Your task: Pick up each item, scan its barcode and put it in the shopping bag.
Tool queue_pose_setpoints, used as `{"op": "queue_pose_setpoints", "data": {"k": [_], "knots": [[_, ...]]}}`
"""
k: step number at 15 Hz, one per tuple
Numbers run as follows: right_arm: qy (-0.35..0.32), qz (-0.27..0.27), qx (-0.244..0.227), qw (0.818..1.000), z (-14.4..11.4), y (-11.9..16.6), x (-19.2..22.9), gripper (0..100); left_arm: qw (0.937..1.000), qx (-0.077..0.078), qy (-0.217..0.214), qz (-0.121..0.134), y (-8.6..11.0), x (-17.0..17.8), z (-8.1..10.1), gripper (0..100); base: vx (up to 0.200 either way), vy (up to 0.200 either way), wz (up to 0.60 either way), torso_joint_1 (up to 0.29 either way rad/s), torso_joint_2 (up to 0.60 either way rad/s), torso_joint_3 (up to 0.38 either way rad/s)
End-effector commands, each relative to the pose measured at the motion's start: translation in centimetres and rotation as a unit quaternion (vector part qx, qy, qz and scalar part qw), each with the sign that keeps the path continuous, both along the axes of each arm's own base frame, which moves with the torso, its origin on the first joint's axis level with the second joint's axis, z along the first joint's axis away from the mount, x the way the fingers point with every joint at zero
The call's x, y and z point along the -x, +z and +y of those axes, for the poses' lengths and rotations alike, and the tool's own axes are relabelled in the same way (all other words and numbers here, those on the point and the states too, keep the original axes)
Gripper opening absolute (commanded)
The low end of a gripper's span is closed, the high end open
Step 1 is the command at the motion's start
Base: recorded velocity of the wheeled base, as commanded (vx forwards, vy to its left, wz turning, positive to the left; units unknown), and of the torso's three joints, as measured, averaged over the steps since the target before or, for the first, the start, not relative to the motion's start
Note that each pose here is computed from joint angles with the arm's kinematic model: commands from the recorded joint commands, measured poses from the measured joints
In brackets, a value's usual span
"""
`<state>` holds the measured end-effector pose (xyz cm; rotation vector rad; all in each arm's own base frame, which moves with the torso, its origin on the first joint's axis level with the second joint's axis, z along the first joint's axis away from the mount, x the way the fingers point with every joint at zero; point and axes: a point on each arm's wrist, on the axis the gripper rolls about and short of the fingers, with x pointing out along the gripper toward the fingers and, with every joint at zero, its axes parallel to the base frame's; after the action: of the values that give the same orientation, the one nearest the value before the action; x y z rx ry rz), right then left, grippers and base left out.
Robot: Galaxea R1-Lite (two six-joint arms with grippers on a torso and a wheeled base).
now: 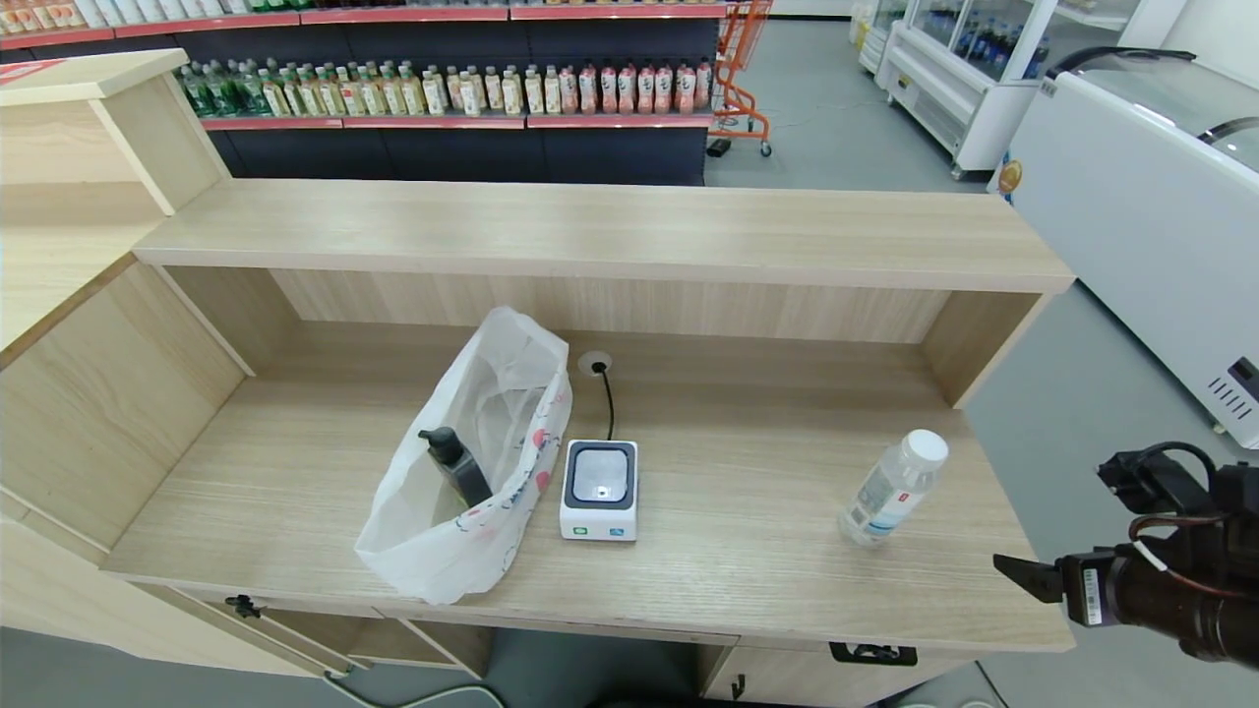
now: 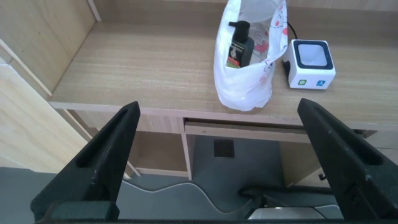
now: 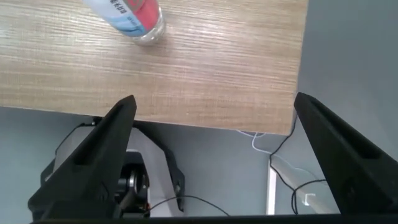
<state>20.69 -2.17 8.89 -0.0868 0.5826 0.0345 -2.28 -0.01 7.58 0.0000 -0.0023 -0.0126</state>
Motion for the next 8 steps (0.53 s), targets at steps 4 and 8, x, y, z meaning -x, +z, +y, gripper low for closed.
{"op": "queue_pose_setpoints", "data": {"k": [4,8], "knots": [[0.059,-0.008,-0.017,0.998,1.2,-2.3,-2.5,100,1.0000,0.000,0.000,0.000,0.0,0.0,0.0,100,0.000,0.000,0.00,0.000,0.00,0.000],[0.088,-0.042,0.006,0.995,1.8,-3.0,-3.9,100,1.0000,0.000,0.000,0.000,0.0,0.0,0.0,100,0.000,0.000,0.00,0.000,0.00,0.000]]}}
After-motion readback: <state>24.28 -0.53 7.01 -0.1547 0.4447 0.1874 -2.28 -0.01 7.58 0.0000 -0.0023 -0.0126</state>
